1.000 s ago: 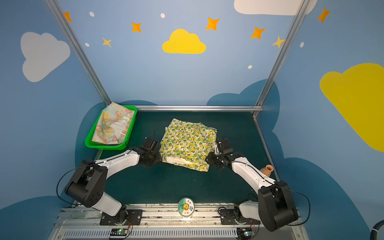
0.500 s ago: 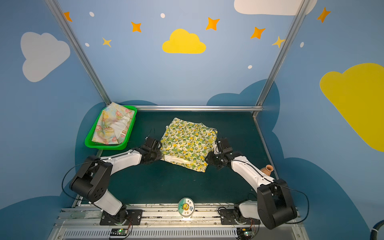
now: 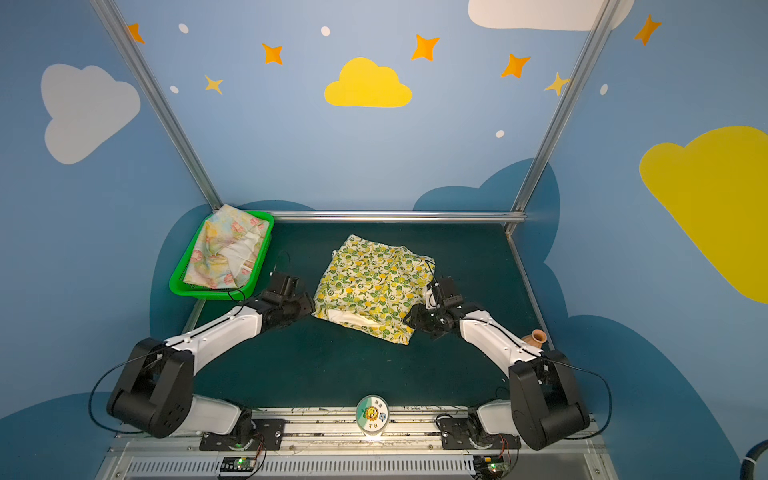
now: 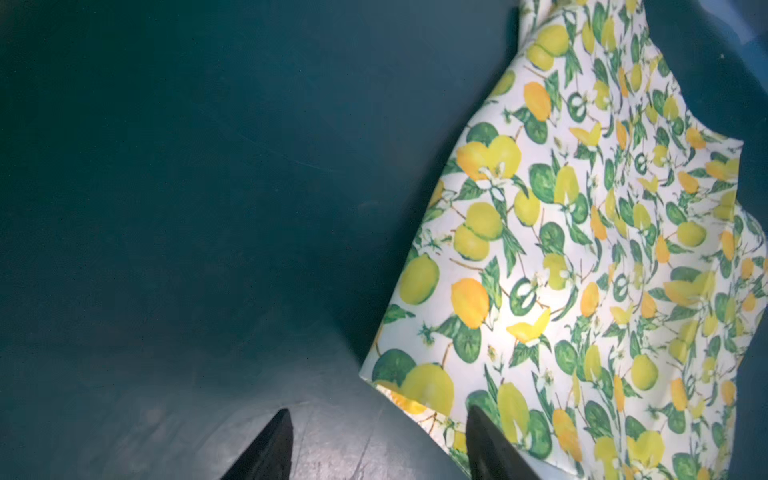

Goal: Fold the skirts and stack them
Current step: 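Grasp the skirt's near edge with both grippers and lift it high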

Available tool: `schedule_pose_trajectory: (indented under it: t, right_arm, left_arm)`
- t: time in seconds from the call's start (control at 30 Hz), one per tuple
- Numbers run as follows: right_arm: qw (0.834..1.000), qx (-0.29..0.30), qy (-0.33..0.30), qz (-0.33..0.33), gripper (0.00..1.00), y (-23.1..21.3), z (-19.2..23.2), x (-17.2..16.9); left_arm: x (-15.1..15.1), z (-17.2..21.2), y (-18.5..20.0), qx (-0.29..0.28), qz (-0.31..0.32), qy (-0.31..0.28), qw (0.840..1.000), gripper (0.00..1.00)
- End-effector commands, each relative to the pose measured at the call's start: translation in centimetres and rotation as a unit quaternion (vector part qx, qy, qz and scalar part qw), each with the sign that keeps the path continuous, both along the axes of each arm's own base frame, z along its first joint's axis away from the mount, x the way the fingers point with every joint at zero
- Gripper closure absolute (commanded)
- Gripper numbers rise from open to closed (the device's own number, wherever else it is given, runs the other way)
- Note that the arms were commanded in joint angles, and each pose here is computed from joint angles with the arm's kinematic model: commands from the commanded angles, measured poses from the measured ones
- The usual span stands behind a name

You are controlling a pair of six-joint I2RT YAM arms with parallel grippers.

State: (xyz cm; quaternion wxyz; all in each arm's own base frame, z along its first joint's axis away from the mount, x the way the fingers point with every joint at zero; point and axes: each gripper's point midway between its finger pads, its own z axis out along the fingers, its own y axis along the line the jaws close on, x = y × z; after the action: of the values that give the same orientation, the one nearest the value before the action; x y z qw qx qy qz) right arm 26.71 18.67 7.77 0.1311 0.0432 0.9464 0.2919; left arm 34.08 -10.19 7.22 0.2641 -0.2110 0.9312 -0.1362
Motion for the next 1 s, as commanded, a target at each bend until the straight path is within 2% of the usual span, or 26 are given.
schedule_pose_trajectory:
  t: [0.0,0.17,0.43,0.5,0.57,0.67,0.7,0.77,0.8,0.97]
  right_arm:
    - [0.999,0.02,0.029,0.001,0.46,0.6,-1.1,-0.7]
    - [0.998,0.027,0.049,0.007,0.46,1.1,-1.9,-0.8]
    - [0.998,0.032,0.058,-0.001,0.46,1.3,-3.0,-0.6]
    - [0.998,0.031,0.061,-0.004,0.47,1.3,-3.4,-0.6]
    - [0.997,0.031,0.065,-0.005,0.49,1.4,-3.7,-0.5]
    - [0.997,0.036,0.068,-0.006,0.6,1.6,-4.1,-0.3]
    - [0.997,0.037,0.071,-0.005,0.7,1.7,-4.2,-0.3]
    - [0.996,0.04,0.075,-0.003,0.99,1.8,-4.2,-0.2]
    - [0.996,0.042,0.074,-0.002,1.0,1.9,-3.9,-0.2]
    - [0.998,0.05,0.042,0.008,1.0,1.6,0.0,0.8]
  left_arm:
    - [-0.7,-1.3,0.0,-0.028,0.005,0.047,0.998,0.31]
    - [1.1,-3.2,-1.1,-0.054,0.004,0.077,0.996,0.32]
    - [3.2,-4.4,-1.8,-0.065,0.008,0.063,0.996,0.34]
    - [3.4,-4.7,-1.6,-0.06,0.01,0.062,0.996,0.38]
    - [3.6,-4.8,-1.4,-0.055,0.01,0.059,0.997,0.47]
    - [3.9,-4.9,-1.2,-0.053,0.016,0.052,0.997,0.67]
    - [3.9,-4.8,-1.3,-0.055,0.016,0.049,0.997,0.75]
    - [4.1,-4.5,-1.3,-0.057,0.018,0.042,0.997,0.91]
    - [4.2,-4.2,-1.2,-0.055,0.019,0.036,0.998,0.96]
    - [4.6,-0.9,-0.7,-0.054,0.022,0.006,0.998,0.96]
